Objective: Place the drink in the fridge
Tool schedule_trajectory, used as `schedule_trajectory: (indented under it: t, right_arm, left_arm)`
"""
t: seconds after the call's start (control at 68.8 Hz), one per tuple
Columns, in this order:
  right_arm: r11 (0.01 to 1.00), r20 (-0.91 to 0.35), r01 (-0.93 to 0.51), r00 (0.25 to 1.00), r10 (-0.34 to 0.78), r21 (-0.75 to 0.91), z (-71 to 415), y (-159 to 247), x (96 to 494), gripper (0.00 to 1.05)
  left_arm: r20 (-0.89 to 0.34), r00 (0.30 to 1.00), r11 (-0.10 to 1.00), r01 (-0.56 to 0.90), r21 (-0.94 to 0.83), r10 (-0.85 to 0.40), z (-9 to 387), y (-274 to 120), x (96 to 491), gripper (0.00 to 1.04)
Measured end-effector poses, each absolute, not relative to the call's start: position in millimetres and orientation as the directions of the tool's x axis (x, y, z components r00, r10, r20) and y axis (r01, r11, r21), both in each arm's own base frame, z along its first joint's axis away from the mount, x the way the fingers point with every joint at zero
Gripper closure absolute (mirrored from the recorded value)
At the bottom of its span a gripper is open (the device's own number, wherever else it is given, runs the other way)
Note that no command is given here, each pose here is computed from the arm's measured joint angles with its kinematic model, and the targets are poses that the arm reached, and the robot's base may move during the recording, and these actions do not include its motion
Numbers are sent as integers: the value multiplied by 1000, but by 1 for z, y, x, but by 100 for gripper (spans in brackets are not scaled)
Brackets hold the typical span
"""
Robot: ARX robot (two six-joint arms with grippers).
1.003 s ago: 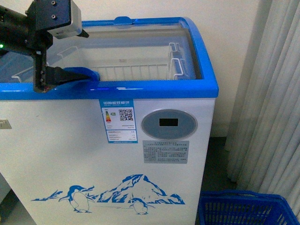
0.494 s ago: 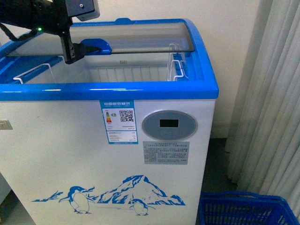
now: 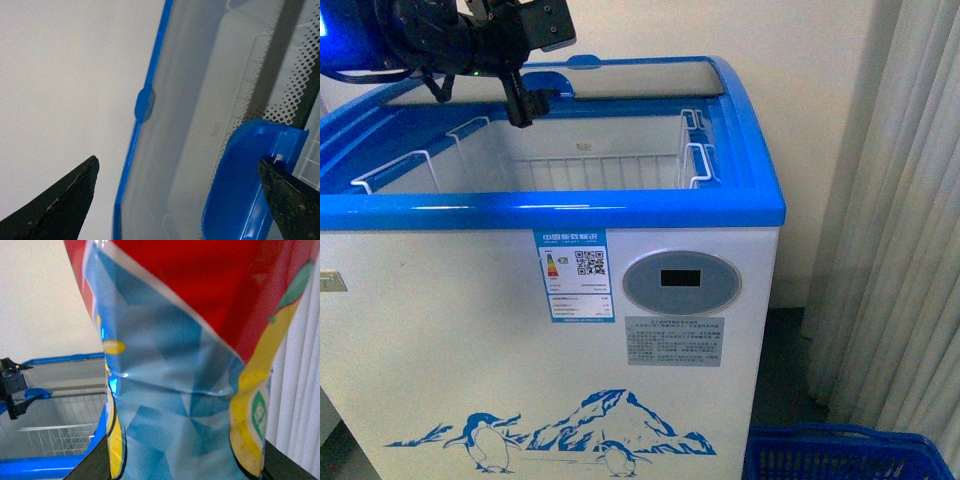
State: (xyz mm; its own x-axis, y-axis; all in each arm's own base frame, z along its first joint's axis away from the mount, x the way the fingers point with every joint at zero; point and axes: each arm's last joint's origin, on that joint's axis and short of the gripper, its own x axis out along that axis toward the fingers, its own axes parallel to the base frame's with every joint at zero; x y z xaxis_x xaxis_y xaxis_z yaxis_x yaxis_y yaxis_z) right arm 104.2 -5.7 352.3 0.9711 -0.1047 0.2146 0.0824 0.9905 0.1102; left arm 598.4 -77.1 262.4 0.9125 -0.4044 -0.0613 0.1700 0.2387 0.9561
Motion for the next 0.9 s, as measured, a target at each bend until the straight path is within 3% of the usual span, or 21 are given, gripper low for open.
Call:
schedule_trajectory:
  t: [0.189,0.276,0.349,0.538,0.727,0.799,0.901]
  right_arm:
    - [990,215,88,970,-110,111,352,-6,104,64]
    - [990,215,86,971,-108,111,352,-6,104,64]
    - [990,215,82,971,-105,110,352,-6,104,64]
    - [990,215,84,971,-107,111,352,-6,104,64]
    - [990,215,84,971,-106,111,352,-6,104,64]
    - [990,215,84,971,-106,111,352,-6,104,64]
    - [990,215,85,971,-107,111,352,-6,104,64]
  left_arm:
    - [59,955,335,44,941,-292,276,-75,600,8]
    - [144,979,461,-63,885,-143,297,-70,591,8]
    - [134,989,556,-75,828,-66,312,-64,574,8]
    - [40,996,802,41,596,-81,345,-56,487,8]
    - [-66,983,911,185,370,-173,323,-50,384,8]
    - [-8,998,971,64,230,-64,308,-40,339,20]
    - [34,999,995,29,98,-32,285,-14,269,37]
